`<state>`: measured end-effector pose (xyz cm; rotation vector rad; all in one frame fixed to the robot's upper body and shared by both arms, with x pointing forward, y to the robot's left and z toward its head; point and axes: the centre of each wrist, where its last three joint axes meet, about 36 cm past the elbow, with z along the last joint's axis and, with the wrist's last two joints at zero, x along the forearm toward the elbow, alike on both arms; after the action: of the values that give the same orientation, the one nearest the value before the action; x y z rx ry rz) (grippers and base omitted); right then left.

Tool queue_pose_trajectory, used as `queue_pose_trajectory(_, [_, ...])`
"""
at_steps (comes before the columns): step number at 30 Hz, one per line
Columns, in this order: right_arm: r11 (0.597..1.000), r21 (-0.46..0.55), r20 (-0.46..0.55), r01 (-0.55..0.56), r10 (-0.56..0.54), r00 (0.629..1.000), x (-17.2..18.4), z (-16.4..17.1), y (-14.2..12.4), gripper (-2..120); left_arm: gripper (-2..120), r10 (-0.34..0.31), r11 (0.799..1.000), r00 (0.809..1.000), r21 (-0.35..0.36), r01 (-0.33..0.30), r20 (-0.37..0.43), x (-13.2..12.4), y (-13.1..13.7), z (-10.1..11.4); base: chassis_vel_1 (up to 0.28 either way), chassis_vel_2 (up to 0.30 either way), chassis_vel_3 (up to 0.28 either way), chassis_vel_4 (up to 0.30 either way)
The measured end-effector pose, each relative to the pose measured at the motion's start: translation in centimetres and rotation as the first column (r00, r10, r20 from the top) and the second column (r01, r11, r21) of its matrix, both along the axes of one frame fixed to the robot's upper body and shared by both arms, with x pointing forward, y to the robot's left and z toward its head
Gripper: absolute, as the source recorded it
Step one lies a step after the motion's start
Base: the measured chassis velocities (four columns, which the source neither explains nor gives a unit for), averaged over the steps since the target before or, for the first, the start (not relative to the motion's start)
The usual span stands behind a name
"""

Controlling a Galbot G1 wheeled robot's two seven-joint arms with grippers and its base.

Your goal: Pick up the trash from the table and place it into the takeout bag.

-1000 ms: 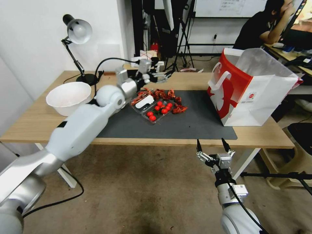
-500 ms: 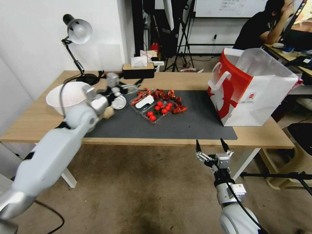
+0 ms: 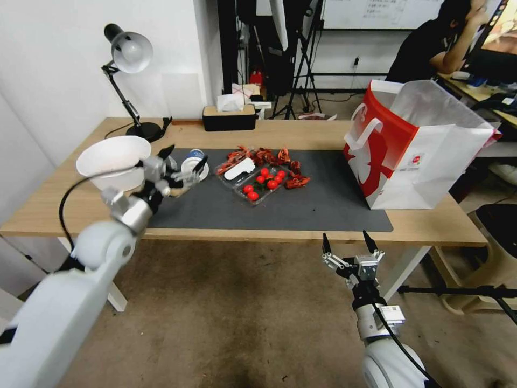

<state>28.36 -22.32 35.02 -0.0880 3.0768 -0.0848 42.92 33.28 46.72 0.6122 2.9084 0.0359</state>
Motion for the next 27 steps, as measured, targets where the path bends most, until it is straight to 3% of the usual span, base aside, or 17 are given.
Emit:
queue_pose_trajectory(3, [1.000, 0.001, -0.001, 0.004, -0.004, 1.000, -0.2, 0.0, 0.0, 100, 100, 0.069, 0.998, 0.997, 0.010, -0.069, 0.020, -3.0, 0.7, -1.4, 0.000, 0.000, 0.000, 0.000])
queue_pose_trajectory(7, [1.000, 0.007, 0.003, 0.007, -0.007, 1.000, -0.5, 0.2, 0.2, 100, 100, 0.125, 0.992, 0.992, 0.020, -0.125, 0.014, -5.1, 0.9, -2.3, 0.000, 0.000, 0.000, 0.000])
queue_pose_trajectory(15, [1.000, 0.016, 0.004, 0.020, -0.020, 1.000, -1.1, 0.1, 0.2, 100, 100, 0.188, 0.982, 0.981, 0.025, -0.187, -0.044, -9.0, 0.9, -4.8, 0.000, 0.000, 0.000, 0.000])
queue_pose_trajectory(27, [0.999, 0.020, 0.013, 0.033, -0.033, 0.999, -1.4, 0.5, 0.1, 100, 100, 0.267, 0.963, 0.961, 0.066, -0.262, -0.074, -11.6, 1.2, -6.7, 0.000, 0.000, 0.000, 0.000])
